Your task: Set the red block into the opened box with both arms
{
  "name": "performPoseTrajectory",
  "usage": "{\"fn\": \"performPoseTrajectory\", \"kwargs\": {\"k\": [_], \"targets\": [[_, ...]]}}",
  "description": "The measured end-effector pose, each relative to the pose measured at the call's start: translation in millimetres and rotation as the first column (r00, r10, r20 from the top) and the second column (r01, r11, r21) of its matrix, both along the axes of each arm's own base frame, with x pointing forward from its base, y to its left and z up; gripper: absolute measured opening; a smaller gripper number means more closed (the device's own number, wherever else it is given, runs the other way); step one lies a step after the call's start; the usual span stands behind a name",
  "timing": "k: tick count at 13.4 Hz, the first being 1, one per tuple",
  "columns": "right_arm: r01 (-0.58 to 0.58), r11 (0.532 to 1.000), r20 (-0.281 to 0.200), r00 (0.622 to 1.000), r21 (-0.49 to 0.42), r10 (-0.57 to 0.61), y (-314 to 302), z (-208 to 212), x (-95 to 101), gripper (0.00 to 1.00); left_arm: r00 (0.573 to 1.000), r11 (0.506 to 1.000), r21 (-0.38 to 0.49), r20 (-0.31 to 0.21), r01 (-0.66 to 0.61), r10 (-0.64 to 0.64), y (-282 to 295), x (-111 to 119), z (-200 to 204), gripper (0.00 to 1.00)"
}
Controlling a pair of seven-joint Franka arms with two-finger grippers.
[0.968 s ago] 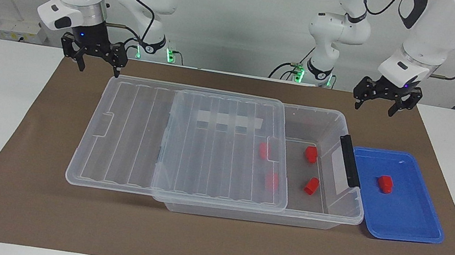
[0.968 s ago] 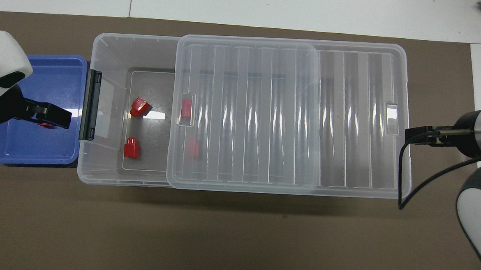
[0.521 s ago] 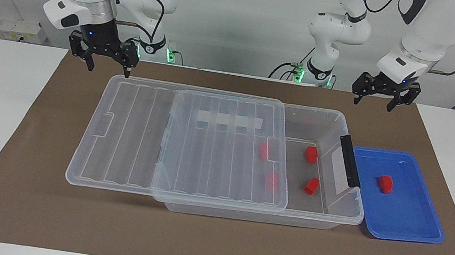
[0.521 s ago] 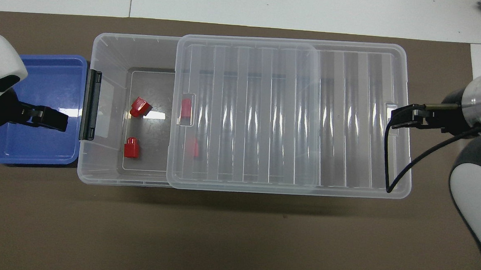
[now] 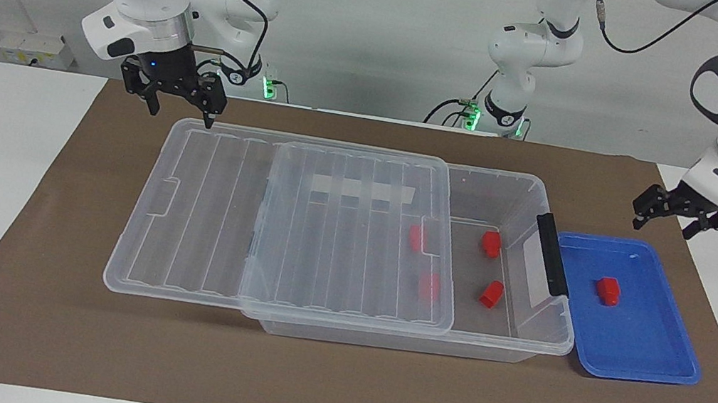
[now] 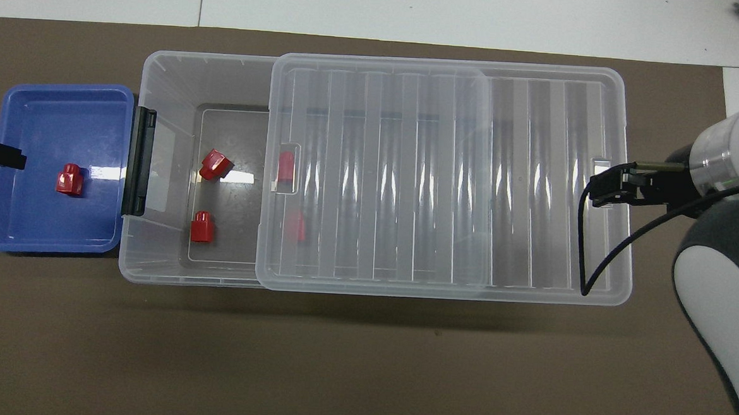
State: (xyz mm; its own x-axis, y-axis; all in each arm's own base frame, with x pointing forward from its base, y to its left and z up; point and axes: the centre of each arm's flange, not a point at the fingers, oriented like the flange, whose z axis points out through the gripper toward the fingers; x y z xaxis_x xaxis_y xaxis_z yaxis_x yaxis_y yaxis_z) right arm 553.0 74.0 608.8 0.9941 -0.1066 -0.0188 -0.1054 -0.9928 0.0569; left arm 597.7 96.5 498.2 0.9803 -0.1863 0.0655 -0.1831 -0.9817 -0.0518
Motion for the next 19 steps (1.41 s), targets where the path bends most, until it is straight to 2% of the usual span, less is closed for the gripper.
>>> {"fn": "performPoseTrajectory", "kwargs": {"k": [2,4,5,7,9,12,13,16,17,19], "targets": [[0.004,1.000,-0.011,1.000,-0.004,-0.004,-2.5,-4.0,-5.3,1.00,1.000,1.000,0.001,0.023,0.015,-0.015,-6.9,20.9,-37.6,1.00],[0.005,1.000,-0.021,1.000,-0.008,-0.006,-3.3,-7.8,-10.8,1.00,0.999,1.000,0.005,0.050,-0.002,0.002,2.2,28.6,-83.6,1.00],[0.006,1.000,-0.024,1.000,-0.009,-0.006,-3.4,-8.6,-12.7,1.00,0.998,1.000,0.006,0.061,-0.016,0.016,12.0,25.8,-114.4,1.00],[0.006,1.000,-0.024,1.000,-0.010,-0.006,-3.4,-8.2,-14.4,1.00,0.998,0.999,0.003,0.047,-0.051,0.051,28.3,13.3,-168.8,1.00],[0.006,1.000,-0.023,1.000,-0.010,-0.006,-3.4,-8.0,-14.5,1.00,0.994,0.994,-0.006,0.021,-0.110,0.110,35.4,4.6,-189.9,1.00],[0.007,1.000,-0.022,1.000,-0.009,-0.008,-4.3,-8.0,-14.3,1.00,0.990,0.990,-0.012,0.019,-0.141,0.141,31.5,3.2,-191.8,1.00],[0.009,1.000,-0.021,1.000,-0.009,-0.009,-5.1,-7.8,-14.1,1.00,0.990,0.990,-0.013,0.019,-0.140,0.140,29.2,3.3,-192.4,0.90],[0.010,1.000,0.001,1.000,-0.006,-0.010,-6.0,-5.6,-11.7,1.00,0.991,0.991,-0.015,0.005,-0.130,0.131,21.8,2.5,-195.1,0.46],[0.011,1.000,0.003,1.000,-0.006,-0.011,-6.4,-5.3,-11.4,1.00,0.992,0.991,-0.016,-0.011,-0.129,0.129,20.2,1.6,-195.2,0.35],[0.011,1.000,0.004,1.000,-0.005,-0.011,-6.7,-5.2,-11.3,1.00,0.988,0.991,-0.019,-0.073,-0.136,0.134,19.1,4.4,-179.8,0.34]]}}
